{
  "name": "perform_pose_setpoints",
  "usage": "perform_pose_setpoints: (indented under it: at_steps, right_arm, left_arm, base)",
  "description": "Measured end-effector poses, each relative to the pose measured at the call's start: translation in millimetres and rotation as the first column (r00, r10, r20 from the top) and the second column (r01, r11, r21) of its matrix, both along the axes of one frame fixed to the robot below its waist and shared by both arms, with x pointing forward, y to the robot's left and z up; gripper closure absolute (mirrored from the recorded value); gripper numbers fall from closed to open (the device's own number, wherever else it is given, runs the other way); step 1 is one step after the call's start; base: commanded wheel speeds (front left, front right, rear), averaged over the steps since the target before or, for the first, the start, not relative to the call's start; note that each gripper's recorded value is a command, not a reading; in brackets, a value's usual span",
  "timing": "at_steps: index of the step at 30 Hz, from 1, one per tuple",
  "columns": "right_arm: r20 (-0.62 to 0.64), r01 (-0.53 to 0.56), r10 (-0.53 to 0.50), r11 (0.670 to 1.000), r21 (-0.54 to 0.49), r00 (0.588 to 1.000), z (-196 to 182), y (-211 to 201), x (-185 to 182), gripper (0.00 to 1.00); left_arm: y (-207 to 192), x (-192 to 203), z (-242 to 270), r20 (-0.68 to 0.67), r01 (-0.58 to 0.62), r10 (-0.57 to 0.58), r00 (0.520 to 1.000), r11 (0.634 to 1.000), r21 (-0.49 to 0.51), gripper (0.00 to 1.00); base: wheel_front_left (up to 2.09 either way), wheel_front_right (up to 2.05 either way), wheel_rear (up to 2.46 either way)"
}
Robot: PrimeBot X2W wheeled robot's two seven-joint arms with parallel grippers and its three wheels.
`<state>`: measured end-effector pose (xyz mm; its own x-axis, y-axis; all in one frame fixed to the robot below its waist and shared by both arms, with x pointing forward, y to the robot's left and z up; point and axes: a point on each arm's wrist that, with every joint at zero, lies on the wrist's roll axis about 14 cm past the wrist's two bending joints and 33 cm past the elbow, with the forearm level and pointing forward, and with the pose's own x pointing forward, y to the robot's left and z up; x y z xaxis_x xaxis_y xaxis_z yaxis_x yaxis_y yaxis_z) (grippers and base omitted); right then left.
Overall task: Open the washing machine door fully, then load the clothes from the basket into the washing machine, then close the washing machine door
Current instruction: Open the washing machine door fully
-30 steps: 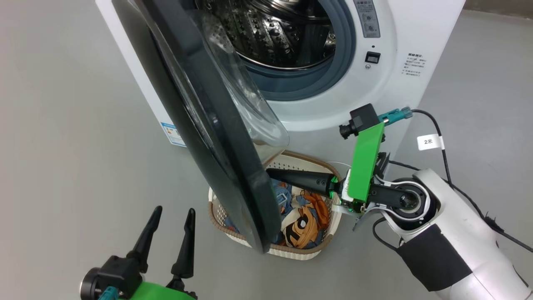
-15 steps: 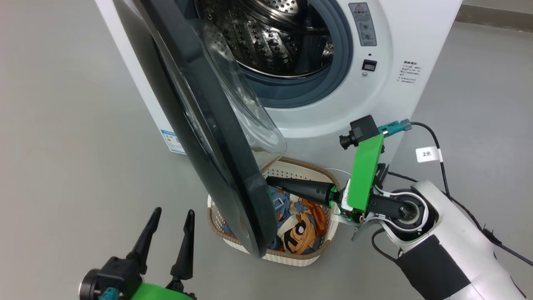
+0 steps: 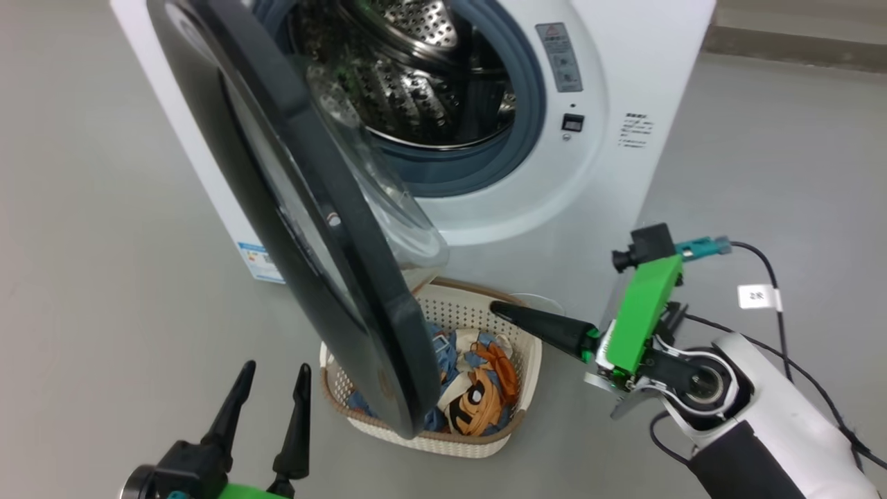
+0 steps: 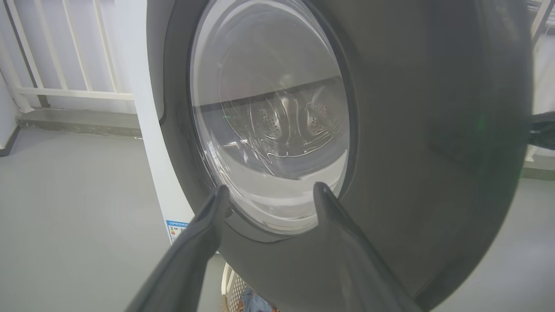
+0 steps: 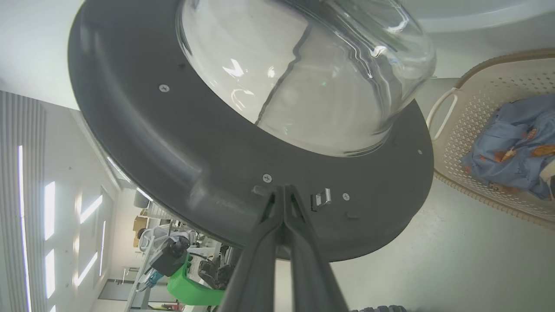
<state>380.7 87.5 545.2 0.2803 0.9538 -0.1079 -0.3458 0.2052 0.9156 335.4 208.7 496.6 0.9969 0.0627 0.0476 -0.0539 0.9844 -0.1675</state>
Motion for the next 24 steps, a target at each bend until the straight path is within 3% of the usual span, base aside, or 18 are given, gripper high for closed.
perform_pose_setpoints:
  at_steps: [3,4,5,14,24]
  right_arm:
    - [0.009,0.058,-0.058,0.998,-0.014,0.998,-4,-14,3,0.12]
    - [0.009,0.076,-0.076,0.997,-0.014,0.997,-5,-18,3,0.03]
    - [0.009,0.094,-0.094,0.995,-0.016,0.996,-7,-22,3,0.0]
    - [0.053,0.252,-0.248,0.965,-0.078,0.967,-27,-64,5,0.0]
    - [0.106,0.462,-0.451,0.879,-0.122,0.886,-51,-116,13,0.0]
  left_arm:
    - [-4,-2,-3,-0.007,0.011,-0.011,1.0,1.0,-0.005,0.0]
    - [-5,-3,-3,-0.006,0.014,-0.014,1.0,1.0,-0.006,0.0]
    - [-6,-3,-4,-0.007,0.017,-0.018,1.0,1.0,-0.007,0.0]
    - [-14,1,-1,0.005,0.046,-0.046,0.999,0.999,-0.007,0.0]
    - [-17,4,-2,0.002,0.06,-0.06,0.998,0.998,-0.01,0.0]
  base:
    - [0.0,0.0,0.0]
    - [0.0,0.0,0.0]
    - [0.0,0.0,0.0]
    - [0.0,0.0,0.0]
    - [0.0,0.0,0.0]
